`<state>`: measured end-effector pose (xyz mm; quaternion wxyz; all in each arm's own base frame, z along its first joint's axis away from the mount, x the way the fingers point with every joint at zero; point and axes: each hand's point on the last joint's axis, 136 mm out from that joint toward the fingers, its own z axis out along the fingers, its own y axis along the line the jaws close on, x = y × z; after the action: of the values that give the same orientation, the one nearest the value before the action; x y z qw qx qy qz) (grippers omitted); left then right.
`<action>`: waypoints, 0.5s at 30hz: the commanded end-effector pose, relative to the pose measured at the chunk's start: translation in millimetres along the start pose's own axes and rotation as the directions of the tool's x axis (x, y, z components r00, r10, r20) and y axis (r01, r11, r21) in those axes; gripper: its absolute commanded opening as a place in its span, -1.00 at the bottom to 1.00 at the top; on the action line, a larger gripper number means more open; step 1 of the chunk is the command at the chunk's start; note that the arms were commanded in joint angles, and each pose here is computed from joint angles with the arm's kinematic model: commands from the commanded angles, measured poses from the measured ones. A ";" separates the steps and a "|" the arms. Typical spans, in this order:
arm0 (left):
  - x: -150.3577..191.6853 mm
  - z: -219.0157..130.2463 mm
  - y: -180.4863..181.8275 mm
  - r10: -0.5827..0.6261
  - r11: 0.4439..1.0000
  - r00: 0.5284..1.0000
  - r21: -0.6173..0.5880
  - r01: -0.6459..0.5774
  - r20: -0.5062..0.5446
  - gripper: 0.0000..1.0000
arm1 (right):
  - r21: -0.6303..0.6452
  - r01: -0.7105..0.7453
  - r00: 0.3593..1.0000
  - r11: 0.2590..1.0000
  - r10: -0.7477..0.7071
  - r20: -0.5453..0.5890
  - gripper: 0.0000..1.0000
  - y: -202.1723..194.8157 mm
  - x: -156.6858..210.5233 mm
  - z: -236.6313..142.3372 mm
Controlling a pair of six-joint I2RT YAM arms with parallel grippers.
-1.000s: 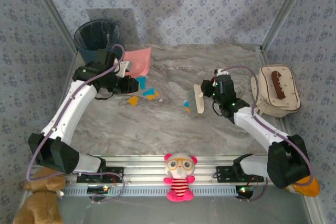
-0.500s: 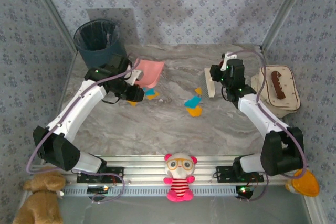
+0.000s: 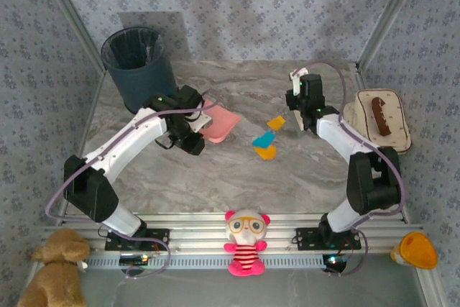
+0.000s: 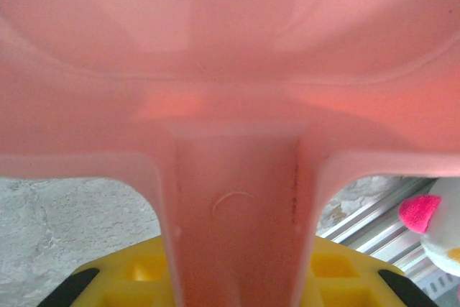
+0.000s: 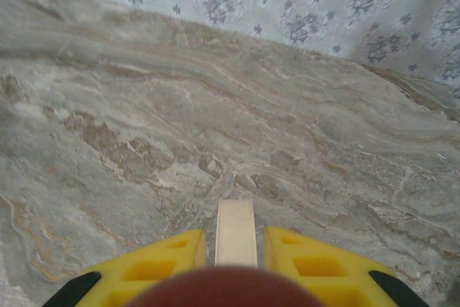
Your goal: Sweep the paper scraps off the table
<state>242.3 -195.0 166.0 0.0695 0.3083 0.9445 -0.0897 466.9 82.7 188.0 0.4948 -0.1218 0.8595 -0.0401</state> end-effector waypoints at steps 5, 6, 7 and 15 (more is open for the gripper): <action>14.1 10.8 -7.3 0.130 0.990 0.986 -0.031 -0.134 -0.105 -1.00 | -0.051 0.100 0.994 0.994 -0.097 0.051 -1.00 15.5 -6.0 2.9; 14.8 12.6 -8.9 0.146 0.988 0.983 -0.032 -0.151 -0.113 -1.00 | -0.075 0.107 0.993 0.992 -0.102 0.058 -1.00 21.5 -4.2 1.5; 16.1 14.5 -11.0 0.163 0.985 0.979 -0.032 -0.168 -0.124 -1.00 | -0.094 0.113 0.992 0.989 -0.107 0.065 -1.00 25.9 -2.4 -0.6; 24.9 33.4 -16.7 0.240 0.967 0.944 -0.028 -0.252 -0.225 -1.00 | -0.234 0.133 0.989 0.963 -0.115 0.088 -1.00 60.6 13.1 -20.5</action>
<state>220.1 -205.5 132.3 0.0014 0.4061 0.9132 -0.0336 447.8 122.7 177.9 0.5091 -0.2106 0.8345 0.0050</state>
